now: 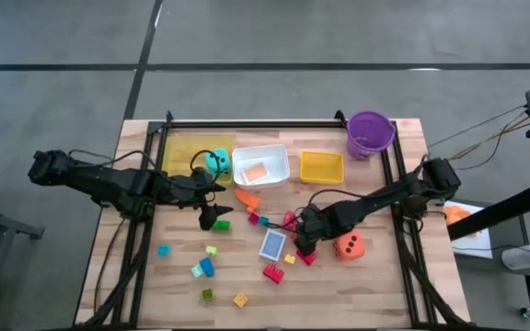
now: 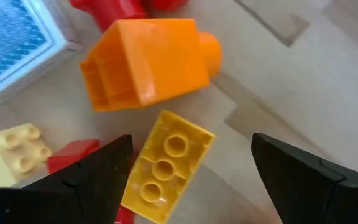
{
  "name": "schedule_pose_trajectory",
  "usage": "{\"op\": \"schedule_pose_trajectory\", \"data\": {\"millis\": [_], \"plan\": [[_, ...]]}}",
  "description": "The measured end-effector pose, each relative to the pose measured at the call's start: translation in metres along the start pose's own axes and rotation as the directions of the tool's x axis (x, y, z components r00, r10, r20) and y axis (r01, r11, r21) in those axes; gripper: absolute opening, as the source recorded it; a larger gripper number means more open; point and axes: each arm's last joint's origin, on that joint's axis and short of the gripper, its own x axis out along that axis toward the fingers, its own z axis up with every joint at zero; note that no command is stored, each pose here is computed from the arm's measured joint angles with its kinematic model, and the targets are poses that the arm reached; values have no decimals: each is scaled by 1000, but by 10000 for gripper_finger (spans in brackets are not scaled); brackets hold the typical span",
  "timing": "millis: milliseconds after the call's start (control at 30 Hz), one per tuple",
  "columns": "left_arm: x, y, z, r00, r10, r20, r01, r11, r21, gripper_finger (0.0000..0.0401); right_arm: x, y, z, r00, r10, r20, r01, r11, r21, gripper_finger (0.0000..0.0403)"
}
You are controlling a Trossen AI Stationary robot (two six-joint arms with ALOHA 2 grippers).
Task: Pick & Place Toys
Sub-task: Put the yellow game piece into the yellow bin
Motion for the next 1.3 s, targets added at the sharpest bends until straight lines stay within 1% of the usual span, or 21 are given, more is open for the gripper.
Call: {"op": "schedule_pose_trajectory", "data": {"millis": [100, 400, 500, 633, 700, 767, 900, 1000, 1067, 1300], "plan": [[0, 0, 0, 1000, 0, -1, 0, 1000, 0, 354, 3, 1, 0, 1000, 29, 9, -29, 1000, 4, 327], [0, 0, 0, 1000, 0, -1, 0, 1000, 0, 354, 9, -7, -2, 1000, -3, -3, 3, 1000, 9, 327], [0, 0, 0, 1000, 0, -1, 0, 1000, 0, 354, 12, -7, -2, 1000, -12, -7, 12, 1000, 8, 327], [0, 0, 0, 1000, 0, -1, 0, 1000, 0, 354, 20, -5, -1, 998, -49, -32, 49, 999, -11, 321], [0, 0, 0, 1000, 1, -2, -1, 1000, 0, 354, 23, -2, -1, 996, -70, -48, 68, 997, -32, 306], [0, 0, -1, 1000, 5, -8, -5, 1000, 2, 354, 23, 0, 0, 994, -98, -56, 96, 995, -39, 281], [0, 1, -1, 1000, 8, -14, -7, 1000, 4, 354, 20, 7, 3, 992, -116, -56, 112, 992, -64, 213], [0, 1, -1, 1000, 8, -14, -8, 1000, 4, 354, 18, 10, 5, 993, -107, -50, 103, 992, -79, 158], [0, 1, -2, 1000, 8, -15, -8, 1000, 5, 354, 15, 10, 6, 994, -98, -45, 93, 992, -89, 131], [0, 1, -2, 1000, 11, -20, -11, 1000, 6, 354, 9, 8, 5, 995, -84, -57, 77, 991, -112, 130]]}}
